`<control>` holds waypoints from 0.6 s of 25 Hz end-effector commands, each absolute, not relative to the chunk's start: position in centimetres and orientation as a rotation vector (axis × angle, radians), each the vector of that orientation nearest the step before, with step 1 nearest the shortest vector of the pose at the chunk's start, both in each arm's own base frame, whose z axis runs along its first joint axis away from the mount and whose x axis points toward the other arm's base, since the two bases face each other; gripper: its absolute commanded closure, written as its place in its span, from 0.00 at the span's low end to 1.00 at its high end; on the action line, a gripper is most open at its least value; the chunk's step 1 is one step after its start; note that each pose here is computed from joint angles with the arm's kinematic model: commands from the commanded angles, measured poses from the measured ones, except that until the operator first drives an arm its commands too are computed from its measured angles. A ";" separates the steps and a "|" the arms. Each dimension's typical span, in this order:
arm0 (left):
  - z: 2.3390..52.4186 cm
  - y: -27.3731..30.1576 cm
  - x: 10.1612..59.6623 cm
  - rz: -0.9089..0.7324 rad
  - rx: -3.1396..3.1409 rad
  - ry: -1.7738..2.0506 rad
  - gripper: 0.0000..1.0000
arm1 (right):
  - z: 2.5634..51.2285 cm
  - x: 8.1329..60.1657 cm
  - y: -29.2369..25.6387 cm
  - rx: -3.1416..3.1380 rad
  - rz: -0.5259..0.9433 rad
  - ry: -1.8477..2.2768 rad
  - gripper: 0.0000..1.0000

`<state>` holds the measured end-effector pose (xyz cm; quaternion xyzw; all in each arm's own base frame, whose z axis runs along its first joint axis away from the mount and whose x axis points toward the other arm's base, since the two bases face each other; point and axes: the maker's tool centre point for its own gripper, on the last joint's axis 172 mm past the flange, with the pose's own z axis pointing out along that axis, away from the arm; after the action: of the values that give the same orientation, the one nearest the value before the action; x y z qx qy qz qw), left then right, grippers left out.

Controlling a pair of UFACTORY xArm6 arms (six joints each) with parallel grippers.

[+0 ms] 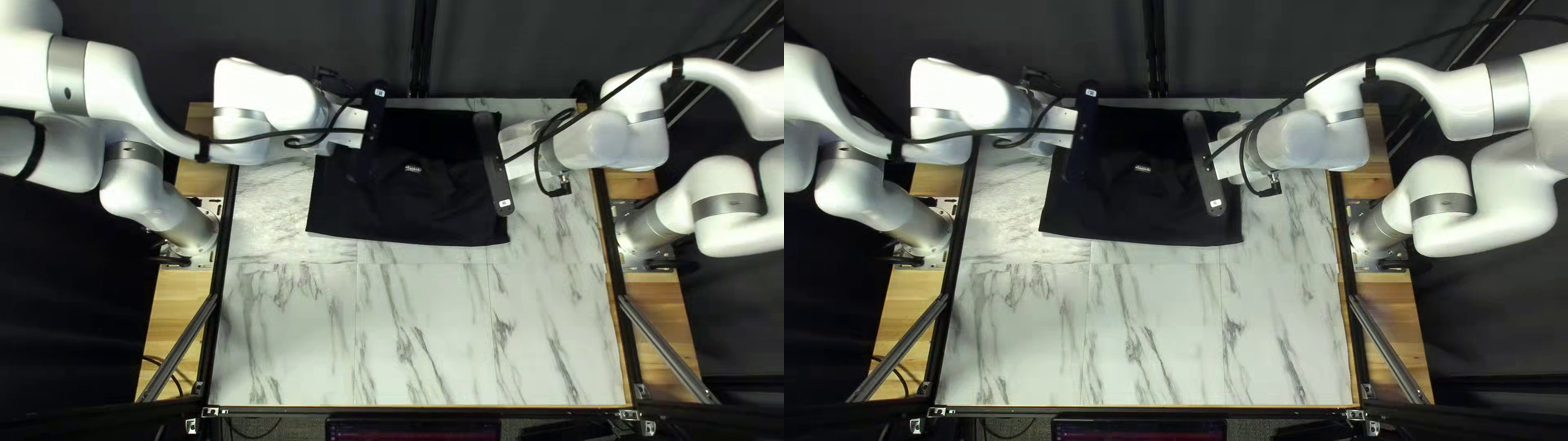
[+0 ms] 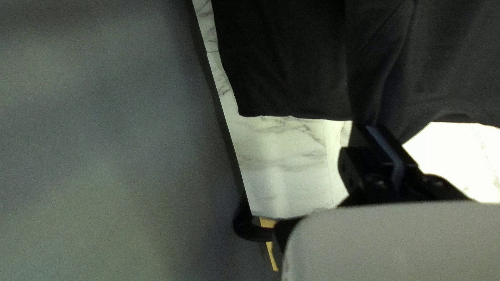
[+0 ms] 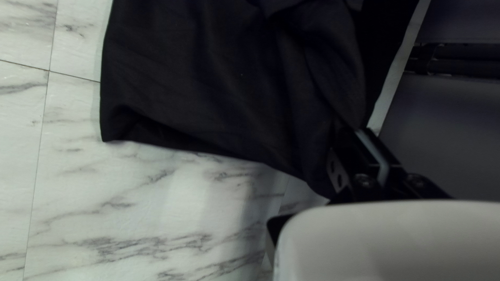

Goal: Fold t-shirt

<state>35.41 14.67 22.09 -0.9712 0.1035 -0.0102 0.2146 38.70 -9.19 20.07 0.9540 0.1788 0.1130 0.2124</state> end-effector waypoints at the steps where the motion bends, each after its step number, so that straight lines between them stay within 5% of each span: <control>1: 21.9 14.7 35.2 -0.032 -2.702 0.275 1.00 | 20.1 38.5 -9.8 2.644 0.307 0.501 1.00; 15: 21.5 17.4 35.7 -0.026 -2.710 0.244 1.00 | 19.5 38.3 -13.0 2.654 0.304 0.494 1.00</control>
<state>35.53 17.09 21.92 -0.9737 0.0878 -0.0098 0.2102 38.43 -12.76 20.07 0.9546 0.1771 0.1096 0.2130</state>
